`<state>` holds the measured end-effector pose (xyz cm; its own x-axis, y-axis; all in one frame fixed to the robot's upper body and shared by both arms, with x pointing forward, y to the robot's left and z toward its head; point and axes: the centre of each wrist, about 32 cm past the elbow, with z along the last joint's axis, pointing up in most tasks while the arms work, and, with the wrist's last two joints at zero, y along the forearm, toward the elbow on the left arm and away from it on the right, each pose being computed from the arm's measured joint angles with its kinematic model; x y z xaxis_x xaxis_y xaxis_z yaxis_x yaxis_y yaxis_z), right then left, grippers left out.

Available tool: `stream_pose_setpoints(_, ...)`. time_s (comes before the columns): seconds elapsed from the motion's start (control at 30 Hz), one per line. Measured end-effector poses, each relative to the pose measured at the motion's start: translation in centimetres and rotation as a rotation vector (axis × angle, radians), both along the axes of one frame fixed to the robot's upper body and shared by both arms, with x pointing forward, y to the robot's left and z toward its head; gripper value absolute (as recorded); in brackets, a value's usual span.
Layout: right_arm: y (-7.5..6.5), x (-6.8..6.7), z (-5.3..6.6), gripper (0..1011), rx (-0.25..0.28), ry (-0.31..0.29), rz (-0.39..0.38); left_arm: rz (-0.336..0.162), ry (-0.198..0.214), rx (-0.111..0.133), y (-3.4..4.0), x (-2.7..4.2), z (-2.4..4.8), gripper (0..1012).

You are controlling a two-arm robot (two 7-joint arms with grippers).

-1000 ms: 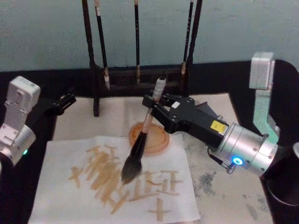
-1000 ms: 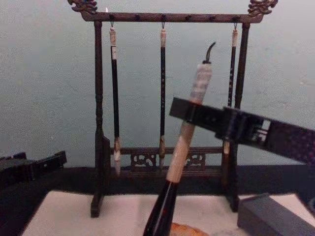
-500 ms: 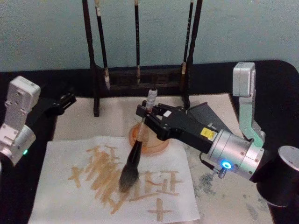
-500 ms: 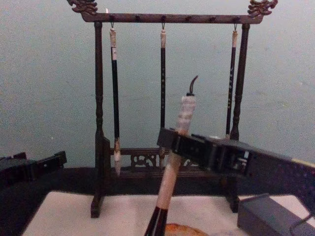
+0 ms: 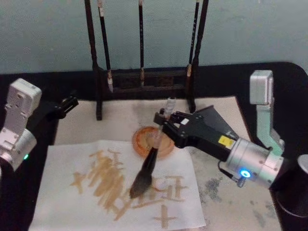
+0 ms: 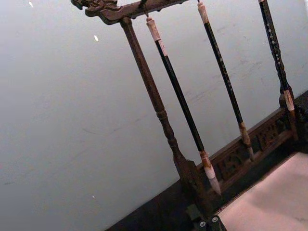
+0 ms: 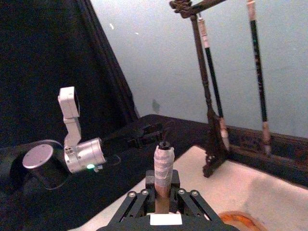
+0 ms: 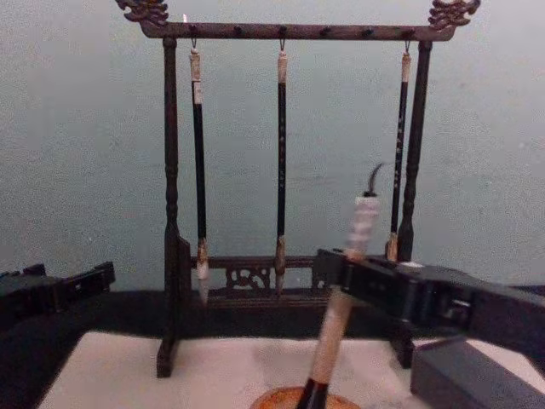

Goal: Pick up the brush from the inkstone, write on the paper, then place the brush back to its original position.

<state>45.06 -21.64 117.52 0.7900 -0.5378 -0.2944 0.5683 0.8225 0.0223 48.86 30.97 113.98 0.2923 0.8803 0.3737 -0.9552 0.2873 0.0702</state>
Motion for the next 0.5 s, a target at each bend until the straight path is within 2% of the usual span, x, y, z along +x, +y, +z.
stream_pose_setpoints(0.5,-3.8,-1.4,0.7,175,-0.016,-0.026,-0.078,0.0,0.0,0.0,0.0,0.0,0.0,1002)
